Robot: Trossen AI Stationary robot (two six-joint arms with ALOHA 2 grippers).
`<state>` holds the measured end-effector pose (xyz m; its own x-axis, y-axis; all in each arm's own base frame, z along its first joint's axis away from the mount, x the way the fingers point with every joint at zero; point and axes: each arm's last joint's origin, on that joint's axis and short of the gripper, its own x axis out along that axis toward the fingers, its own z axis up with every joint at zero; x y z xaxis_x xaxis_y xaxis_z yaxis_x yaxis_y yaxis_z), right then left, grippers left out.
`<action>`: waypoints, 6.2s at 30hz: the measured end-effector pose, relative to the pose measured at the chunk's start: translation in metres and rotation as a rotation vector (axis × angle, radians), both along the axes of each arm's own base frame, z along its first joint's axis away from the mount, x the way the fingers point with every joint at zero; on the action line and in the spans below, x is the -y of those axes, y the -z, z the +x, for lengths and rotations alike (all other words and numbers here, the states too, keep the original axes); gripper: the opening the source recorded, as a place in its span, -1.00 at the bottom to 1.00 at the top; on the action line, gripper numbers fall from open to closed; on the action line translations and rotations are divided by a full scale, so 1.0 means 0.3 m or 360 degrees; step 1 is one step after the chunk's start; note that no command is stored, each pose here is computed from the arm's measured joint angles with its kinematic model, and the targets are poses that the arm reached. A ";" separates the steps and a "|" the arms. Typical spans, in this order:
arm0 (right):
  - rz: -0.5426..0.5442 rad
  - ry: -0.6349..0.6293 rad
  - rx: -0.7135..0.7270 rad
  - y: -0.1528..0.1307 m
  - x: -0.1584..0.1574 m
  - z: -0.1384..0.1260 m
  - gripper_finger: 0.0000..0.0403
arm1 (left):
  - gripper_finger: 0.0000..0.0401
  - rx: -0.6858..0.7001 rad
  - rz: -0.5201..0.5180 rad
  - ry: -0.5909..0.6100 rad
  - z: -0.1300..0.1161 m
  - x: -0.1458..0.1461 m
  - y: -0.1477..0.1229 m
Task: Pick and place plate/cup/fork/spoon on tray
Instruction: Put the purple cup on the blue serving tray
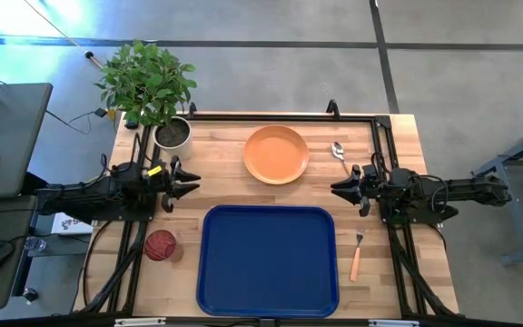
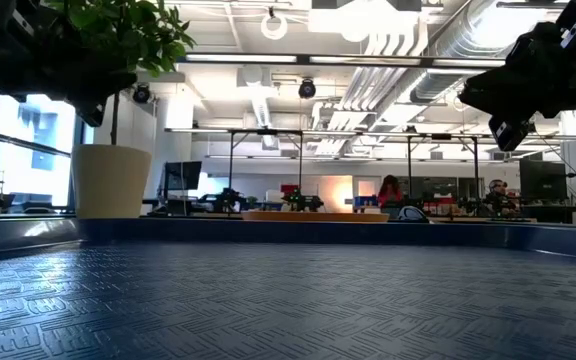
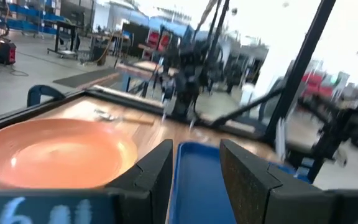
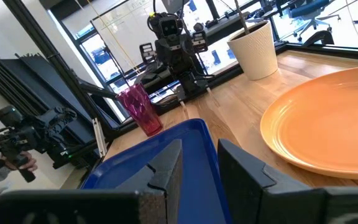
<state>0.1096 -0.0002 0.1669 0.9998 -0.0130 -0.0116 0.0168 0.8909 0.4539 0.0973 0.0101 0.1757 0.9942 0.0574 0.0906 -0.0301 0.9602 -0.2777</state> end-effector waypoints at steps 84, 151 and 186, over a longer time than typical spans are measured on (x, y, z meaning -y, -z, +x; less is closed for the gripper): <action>0.0000 0.0000 -0.0001 0.000 0.000 0.000 -0.53 | -0.19 -0.1049 -0.0375 0.0297 -0.132 0.037 -0.760; 0.0000 0.0000 -0.0005 0.001 0.000 0.000 -0.53 | -0.19 -0.2707 -0.0128 0.0484 0.214 0.400 -0.509; 0.0000 0.0000 -0.0035 0.007 0.000 0.000 -0.53 | -0.19 -0.2966 0.0163 0.0230 0.271 0.441 -0.330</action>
<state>0.1096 -0.0002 0.1648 0.9993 -0.0131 -0.0338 0.0270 0.8909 0.4535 0.1786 -0.1221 0.2748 -0.1974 0.0401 -0.9795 -0.1150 0.9913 0.0638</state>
